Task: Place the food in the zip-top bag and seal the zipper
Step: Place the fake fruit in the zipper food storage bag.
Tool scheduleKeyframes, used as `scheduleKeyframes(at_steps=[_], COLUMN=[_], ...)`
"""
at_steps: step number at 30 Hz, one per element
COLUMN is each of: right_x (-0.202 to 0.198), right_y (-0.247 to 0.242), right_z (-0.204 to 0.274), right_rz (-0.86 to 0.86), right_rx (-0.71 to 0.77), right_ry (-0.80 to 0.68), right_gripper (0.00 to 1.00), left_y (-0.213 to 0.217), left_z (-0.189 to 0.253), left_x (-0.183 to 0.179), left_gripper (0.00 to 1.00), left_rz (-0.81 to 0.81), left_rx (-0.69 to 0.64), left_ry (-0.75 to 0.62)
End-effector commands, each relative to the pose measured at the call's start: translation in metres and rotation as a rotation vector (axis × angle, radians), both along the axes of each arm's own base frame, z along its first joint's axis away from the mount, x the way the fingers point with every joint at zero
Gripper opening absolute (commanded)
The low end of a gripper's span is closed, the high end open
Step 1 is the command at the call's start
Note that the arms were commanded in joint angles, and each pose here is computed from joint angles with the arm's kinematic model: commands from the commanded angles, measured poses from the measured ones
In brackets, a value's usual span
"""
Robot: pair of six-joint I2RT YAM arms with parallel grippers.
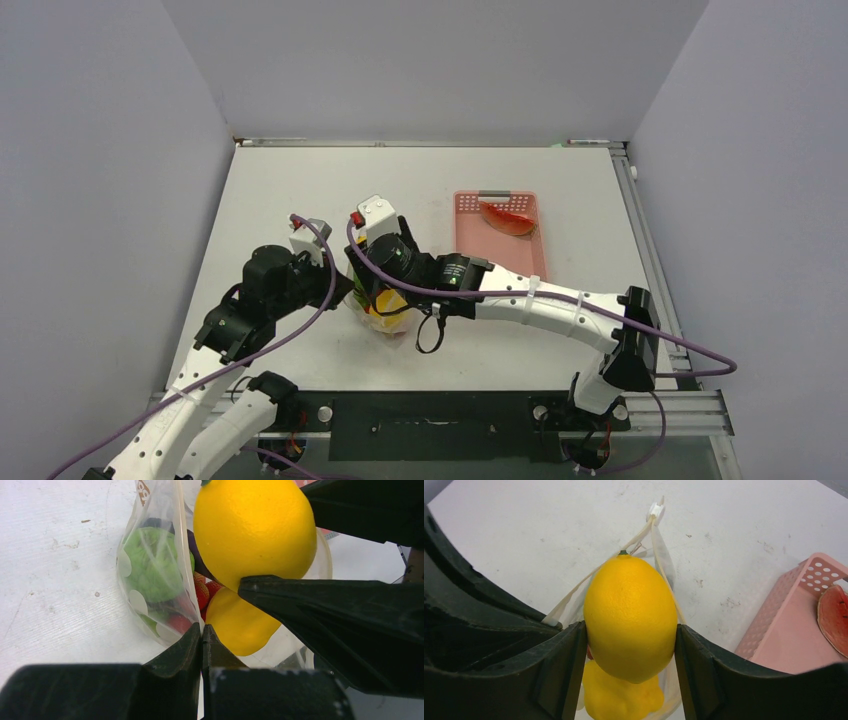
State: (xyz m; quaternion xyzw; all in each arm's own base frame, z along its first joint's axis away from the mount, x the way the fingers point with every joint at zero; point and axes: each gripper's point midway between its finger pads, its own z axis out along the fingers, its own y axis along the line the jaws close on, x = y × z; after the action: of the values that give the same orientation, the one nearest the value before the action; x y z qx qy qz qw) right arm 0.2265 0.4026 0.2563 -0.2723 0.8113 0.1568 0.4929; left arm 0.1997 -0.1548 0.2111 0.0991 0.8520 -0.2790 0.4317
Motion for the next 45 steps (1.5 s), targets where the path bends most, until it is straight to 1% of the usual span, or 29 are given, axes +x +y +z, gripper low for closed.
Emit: scheduleKeyframes(at_steps=[1,6,10,13,20,27,33,38,40,42,45], right_x=[0.011,0.011,0.011,0.009,0.007,0.014,0.021,0.029,0.034,0.036,0.037], right_y=[-0.007,-0.009,-0.01,-0.012,-0.023,-0.043,-0.053,-0.058,-0.061,-0.061,-0.059], right_z=[0.016,0.018,0.021,0.024,0.038,0.039,0.025,0.008,0.001,-0.007,-0.015], right_rz=[-0.067,-0.077,-0.078,-0.076,-0.096,-0.184,-0.217,-0.219,-0.218,-0.21,-0.195], right_rx=[-0.015,-0.013,-0.007,0.0,0.042,0.033,0.017,0.012,0.012,0.013,0.015], right_ry=[-0.052,-0.054,-0.055,-0.055,-0.065,-0.07,-0.029,0.024,0.05,0.076,0.099], right_gripper=[0.62,0.78,0.85,0.87,0.87,0.86,0.82,0.72,0.69,0.65,0.51], left_y=[-0.002,-0.002,-0.002,-0.002,-0.002,-0.002,-0.002,-0.002,-0.002,-0.002,-0.002], left_z=[0.009,0.009,0.008,0.009,0.008,0.008,0.008,0.008,0.008,0.008,0.008], left_x=[0.002,0.003,0.003,0.003,0.003,0.003,0.003,0.003,0.003,0.003,0.003], left_gripper=[0.0,0.0,0.0,0.0,0.0,0.0,0.0,0.0,0.0,0.0,0.0], left_rz=[-0.01,-0.008,-0.009,-0.009,-0.009,-0.007,-0.007,-0.007,-0.007,-0.008,-0.007], left_rx=[-0.02,-0.019,-0.018,-0.019,-0.018,-0.017,-0.017,-0.017,-0.017,-0.017,-0.017], left_ry=[-0.037,-0.035,-0.033,-0.035,-0.035,-0.034,-0.033,-0.034,-0.034,-0.032,-0.034])
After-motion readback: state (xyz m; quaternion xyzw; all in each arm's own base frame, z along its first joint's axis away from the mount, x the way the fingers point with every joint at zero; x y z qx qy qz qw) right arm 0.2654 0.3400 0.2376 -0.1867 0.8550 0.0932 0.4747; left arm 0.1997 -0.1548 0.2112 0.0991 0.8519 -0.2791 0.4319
